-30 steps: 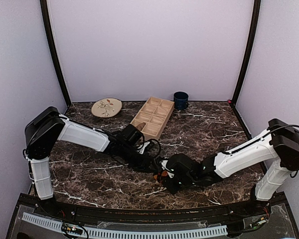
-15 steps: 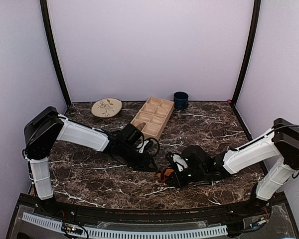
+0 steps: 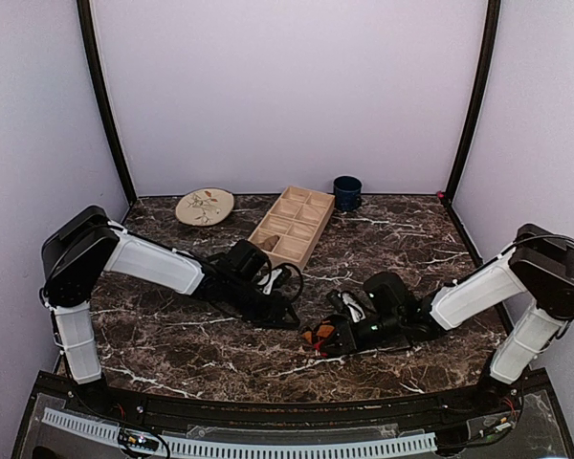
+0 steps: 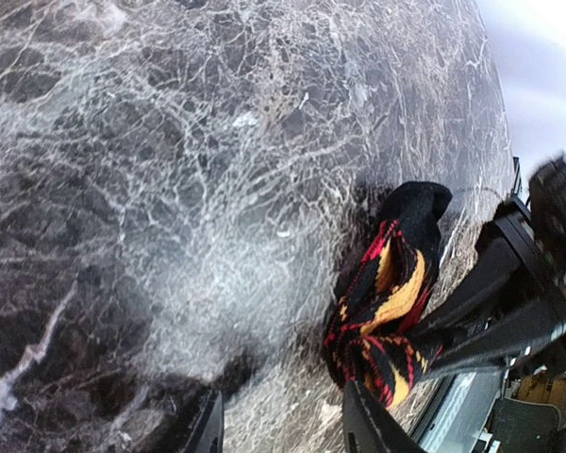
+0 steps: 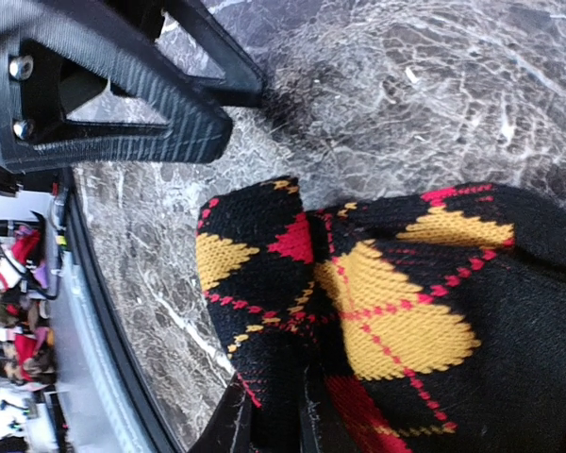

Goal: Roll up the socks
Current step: Roll the sock at the center of the board.

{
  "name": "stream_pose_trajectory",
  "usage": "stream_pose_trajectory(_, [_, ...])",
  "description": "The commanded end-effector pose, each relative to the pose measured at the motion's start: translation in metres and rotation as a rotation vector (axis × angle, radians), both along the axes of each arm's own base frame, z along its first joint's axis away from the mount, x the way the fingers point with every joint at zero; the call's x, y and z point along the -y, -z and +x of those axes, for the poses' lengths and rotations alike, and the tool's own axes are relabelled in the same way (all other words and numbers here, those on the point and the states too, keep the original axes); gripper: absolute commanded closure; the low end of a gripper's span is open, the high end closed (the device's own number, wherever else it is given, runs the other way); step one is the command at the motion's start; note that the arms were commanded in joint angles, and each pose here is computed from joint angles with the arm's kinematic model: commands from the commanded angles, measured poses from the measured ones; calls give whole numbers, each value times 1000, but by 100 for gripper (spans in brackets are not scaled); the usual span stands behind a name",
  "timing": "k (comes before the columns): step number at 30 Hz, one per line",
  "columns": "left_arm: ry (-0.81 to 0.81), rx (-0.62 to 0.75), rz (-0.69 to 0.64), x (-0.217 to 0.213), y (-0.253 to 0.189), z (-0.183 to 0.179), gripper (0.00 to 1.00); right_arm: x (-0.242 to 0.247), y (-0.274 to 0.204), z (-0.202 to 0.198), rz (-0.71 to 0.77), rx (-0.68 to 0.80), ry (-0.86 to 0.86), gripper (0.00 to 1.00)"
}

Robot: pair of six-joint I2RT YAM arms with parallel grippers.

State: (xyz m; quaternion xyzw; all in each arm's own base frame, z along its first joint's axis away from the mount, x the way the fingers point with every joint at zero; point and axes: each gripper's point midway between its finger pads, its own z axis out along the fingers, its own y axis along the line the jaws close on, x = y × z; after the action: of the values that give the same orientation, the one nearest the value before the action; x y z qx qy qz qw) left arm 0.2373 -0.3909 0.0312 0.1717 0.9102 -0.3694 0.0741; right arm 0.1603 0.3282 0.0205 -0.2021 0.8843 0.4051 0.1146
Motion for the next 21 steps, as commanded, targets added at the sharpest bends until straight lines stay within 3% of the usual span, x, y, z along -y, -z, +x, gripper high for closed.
stream_pose_trajectory(1, [35, 19, 7, -13, 6, -10, 53, 41, 48, -31, -143, -249, 33, 86])
stream_pose_trajectory(11, [180, 147, -165, 14, -25, -19, 53, 42, 45, -33, -60, -412, 65, 86])
stream_pose_trajectory(21, [302, 195, -205, 41, -27, -31, 53, 41, 44, -33, -67, -487, 67, 87])
